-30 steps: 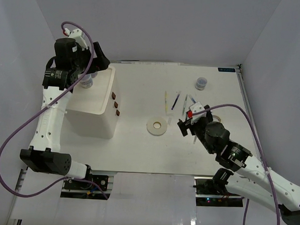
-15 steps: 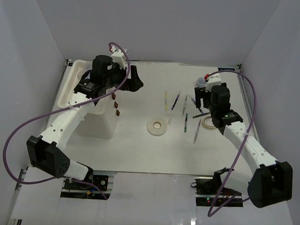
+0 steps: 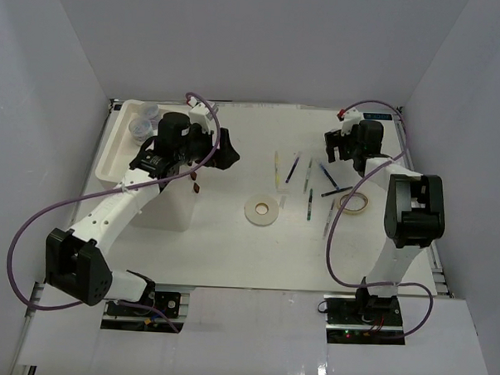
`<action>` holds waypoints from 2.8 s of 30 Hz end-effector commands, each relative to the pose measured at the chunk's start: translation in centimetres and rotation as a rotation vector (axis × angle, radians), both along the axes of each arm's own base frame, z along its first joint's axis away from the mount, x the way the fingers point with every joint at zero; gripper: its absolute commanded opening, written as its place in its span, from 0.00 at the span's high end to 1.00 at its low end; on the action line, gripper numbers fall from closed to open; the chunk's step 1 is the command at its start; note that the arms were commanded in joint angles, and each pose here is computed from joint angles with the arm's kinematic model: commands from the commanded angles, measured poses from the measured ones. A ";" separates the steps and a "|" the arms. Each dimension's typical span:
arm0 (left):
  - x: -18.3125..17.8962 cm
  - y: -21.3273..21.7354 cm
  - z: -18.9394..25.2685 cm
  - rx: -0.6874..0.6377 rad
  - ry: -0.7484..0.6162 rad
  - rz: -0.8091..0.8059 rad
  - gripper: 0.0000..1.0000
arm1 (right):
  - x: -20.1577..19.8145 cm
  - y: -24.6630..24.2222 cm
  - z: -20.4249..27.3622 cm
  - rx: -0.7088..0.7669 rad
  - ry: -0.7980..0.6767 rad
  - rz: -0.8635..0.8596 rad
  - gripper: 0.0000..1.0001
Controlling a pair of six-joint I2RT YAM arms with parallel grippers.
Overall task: Sort the stationery into containers
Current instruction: Pick up the stationery from the center of the board, then place the stationery in the storage box.
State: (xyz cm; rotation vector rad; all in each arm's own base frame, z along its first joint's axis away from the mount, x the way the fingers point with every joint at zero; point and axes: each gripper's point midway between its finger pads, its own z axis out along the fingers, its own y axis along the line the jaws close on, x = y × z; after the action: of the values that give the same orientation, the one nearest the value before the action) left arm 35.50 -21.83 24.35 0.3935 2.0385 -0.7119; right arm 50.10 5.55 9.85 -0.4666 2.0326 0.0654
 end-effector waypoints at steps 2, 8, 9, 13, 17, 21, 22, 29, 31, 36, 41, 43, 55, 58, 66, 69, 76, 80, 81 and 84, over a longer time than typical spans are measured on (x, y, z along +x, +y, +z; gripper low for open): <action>0.5 0.7 2.4 -0.001 -0.101 0.044 0.02 | 4.7 -0.1 2.9 -0.003 -0.144 0.108 0.10; 0.6 0.3 1.3 -0.001 -0.066 0.030 0.02 | 7.1 -0.7 0.4 -0.011 -0.104 0.112 0.09; 0.7 0.3 1.3 -0.002 -0.065 0.027 0.02 | 7.7 -0.6 1.0 -0.014 -0.118 0.119 0.10; 0.8 0.3 0.9 0.006 -0.055 0.033 0.02 | 8.8 -0.3 0.4 -0.029 -0.099 0.163 0.09; 1.1 0.5 0.2 0.023 -0.044 0.045 0.02 | 9.4 0.2 -1.3 -0.028 -0.051 0.197 0.08; 1.2 0.5 -0.1 0.029 -0.035 0.046 0.02 | 9.9 0.3 -1.7 -0.034 -0.025 0.214 0.07; 1.1 0.4 -0.1 0.028 -0.035 0.042 0.02 | 10.2 0.3 -1.3 -0.038 -0.033 0.219 0.07; 1.3 0.4 -0.6 0.032 -0.024 0.045 0.02 | 10.5 0.4 -2.0 -0.047 0.011 0.234 0.02; 1.3 0.5 -0.5 0.031 -0.026 0.045 0.02 | 10.0 0.4 -2.9 -0.039 0.053 0.238 0.01; 1.3 0.5 -0.4 0.031 -0.029 0.048 0.02 | 10.3 0.3 -2.8 -0.040 0.058 0.230 0.13; 1.2 0.5 -0.4 0.030 -0.030 0.046 0.02 | 10.2 0.1 -2.9 -0.046 0.067 0.222 0.33; 1.2 0.5 -0.3 0.030 -0.030 0.048 0.02 | 10.0 0.1 -2.8 -0.051 0.067 0.222 0.39; 1.1 0.3 0.2 -0.007 -0.007 0.060 0.02 | 5.0 3.4 5.6 -0.109 -0.106 0.279 0.62; 1.0 0.1 1.3 -0.035 0.006 0.073 0.02 | 1.7 7.2 10.2 -0.093 -0.193 0.346 0.63; -1.7 -0.9 7.8 -0.184 -0.009 0.022 0.02 | -11.9 19.2 17.7 -0.004 -0.301 0.671 0.63; -3.7 -0.4 9.1 -0.219 0.006 0.028 0.02 | -16.6 22.8 19.8 0.028 -0.338 0.798 0.63; -7.5 -1.3 10.4 -0.338 0.111 -0.043 0.02 | -23.9 28.1 23.0 0.079 -0.408 0.981 0.63; -9.1 -1.6 11.2 -0.380 0.130 -0.078 0.02 | -26.1 29.6 23.2 0.088 -0.413 1.031 0.63; -9.3 -1.6 11.1 -0.382 0.137 -0.080 0.02 | -26.3 29.8 23.4 0.092 -0.418 1.033 0.63; -10.1 -1.9 10.3 -0.395 0.182 -0.093 0.02 | -26.9 30.0 24.0 0.102 -0.435 1.043 0.63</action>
State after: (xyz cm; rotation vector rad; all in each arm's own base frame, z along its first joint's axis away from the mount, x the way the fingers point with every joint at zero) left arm 27.19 -23.26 35.06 0.2057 1.9552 -1.1394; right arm 23.58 35.76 30.97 -1.3603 1.2514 0.6406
